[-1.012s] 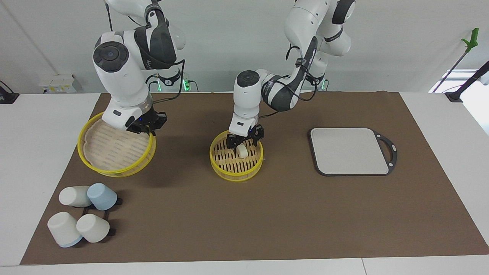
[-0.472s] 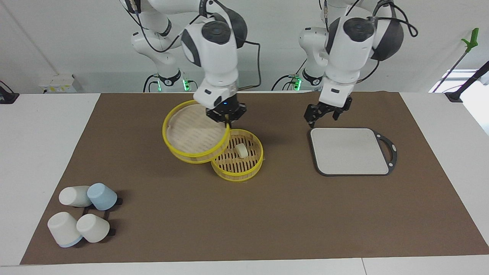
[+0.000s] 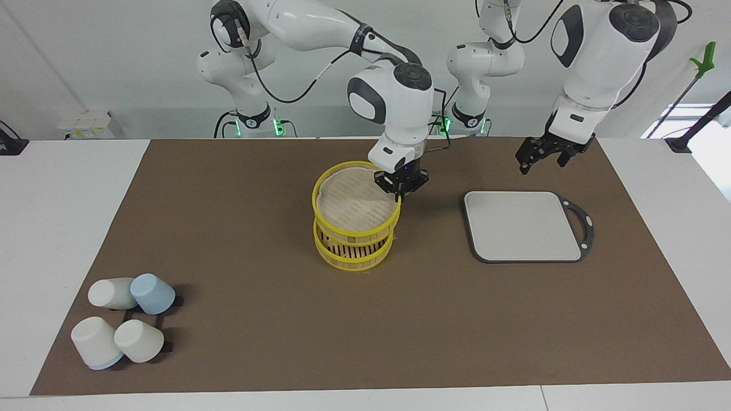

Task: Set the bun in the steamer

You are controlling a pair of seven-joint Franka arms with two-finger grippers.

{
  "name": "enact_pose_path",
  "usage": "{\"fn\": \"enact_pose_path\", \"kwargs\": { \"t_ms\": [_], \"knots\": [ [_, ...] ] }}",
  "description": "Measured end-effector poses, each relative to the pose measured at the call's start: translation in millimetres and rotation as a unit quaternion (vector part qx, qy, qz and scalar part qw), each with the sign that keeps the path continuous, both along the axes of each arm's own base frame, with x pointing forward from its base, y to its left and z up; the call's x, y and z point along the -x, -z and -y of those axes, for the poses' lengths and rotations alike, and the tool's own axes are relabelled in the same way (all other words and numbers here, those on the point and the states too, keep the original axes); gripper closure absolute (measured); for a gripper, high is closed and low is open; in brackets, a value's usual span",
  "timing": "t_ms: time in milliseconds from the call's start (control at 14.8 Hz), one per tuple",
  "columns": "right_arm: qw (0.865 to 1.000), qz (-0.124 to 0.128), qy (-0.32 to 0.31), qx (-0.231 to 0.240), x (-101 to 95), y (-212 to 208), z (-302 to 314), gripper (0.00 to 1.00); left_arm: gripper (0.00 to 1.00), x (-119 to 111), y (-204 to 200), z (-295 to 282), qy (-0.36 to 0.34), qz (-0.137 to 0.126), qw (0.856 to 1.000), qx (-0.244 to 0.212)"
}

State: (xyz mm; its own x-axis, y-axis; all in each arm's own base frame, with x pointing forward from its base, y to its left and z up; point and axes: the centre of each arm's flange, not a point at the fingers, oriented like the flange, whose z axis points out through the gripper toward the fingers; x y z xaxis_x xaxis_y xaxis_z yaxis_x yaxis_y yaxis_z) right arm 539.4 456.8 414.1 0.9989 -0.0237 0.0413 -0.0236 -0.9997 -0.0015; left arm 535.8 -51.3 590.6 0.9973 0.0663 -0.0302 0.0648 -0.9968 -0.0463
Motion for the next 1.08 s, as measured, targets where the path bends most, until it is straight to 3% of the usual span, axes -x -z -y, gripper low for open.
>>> {"fn": "enact_pose_path", "kwargs": {
  "t_ms": [540, 1080],
  "knots": [
    [1.000, 0.010, -0.004, -0.006, 13.0, 17, 9, 0.91, 0.00, 10, -32, 2, 0.002, -0.020, 1.000, 0.022],
    [0.999, 0.038, -0.004, -0.032, 8.9, 18, 8, 0.91, 0.00, 4, -32, 9, 0.011, -0.020, 0.999, 0.035]
  ]
}}
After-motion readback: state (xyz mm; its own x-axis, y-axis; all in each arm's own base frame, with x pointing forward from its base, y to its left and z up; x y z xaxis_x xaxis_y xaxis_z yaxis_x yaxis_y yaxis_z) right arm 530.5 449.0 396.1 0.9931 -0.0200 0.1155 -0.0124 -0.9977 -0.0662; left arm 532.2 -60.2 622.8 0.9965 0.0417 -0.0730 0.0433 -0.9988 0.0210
